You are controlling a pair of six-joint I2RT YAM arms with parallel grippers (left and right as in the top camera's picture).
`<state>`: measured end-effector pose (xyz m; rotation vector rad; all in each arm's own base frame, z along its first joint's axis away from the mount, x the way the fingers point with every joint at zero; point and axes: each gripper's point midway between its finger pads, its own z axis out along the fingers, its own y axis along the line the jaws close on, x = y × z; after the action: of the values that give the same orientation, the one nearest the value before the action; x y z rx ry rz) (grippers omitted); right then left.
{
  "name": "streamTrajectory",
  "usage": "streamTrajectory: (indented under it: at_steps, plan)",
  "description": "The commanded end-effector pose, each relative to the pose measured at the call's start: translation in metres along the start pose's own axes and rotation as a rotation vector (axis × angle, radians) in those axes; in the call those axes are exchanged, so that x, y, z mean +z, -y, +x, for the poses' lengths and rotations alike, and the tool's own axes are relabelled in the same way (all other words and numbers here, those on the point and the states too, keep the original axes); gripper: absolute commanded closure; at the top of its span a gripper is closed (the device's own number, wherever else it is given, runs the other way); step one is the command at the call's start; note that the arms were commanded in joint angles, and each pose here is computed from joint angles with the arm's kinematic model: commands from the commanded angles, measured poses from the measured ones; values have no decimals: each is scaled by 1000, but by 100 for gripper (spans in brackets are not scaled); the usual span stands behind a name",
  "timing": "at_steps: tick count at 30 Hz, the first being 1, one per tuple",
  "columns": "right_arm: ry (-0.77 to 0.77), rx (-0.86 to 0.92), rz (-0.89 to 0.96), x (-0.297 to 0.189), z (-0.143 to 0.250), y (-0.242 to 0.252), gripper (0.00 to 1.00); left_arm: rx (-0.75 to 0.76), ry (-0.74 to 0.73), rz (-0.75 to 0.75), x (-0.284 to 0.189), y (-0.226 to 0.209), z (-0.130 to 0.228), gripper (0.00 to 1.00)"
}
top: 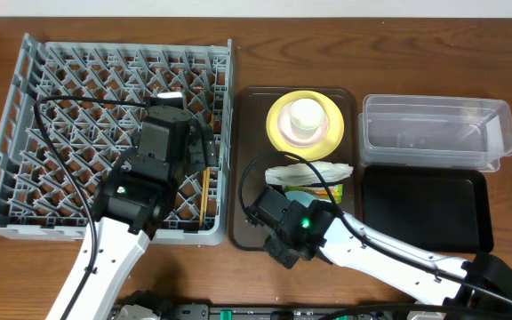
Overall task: Sort waste into correct bins and load items into the dishwasher
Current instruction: 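Reach the right gripper to the light-blue rice bowl and grasp its rim, then lift the rice bowl with the right gripper over the black tray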
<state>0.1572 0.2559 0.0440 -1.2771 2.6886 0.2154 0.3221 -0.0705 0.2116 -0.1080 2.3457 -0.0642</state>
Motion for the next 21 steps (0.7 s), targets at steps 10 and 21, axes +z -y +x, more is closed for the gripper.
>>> streamTrajectory:
  at_steps: [10, 21]
  plan:
    - [-66, -37, 38, 17, 9, 6, 99, -8, 15, -8, -3, -2, -7, 8]
    - [46, -9, 40, -22, -27, 3, 99, -8, 15, -8, -3, -2, -7, 8]
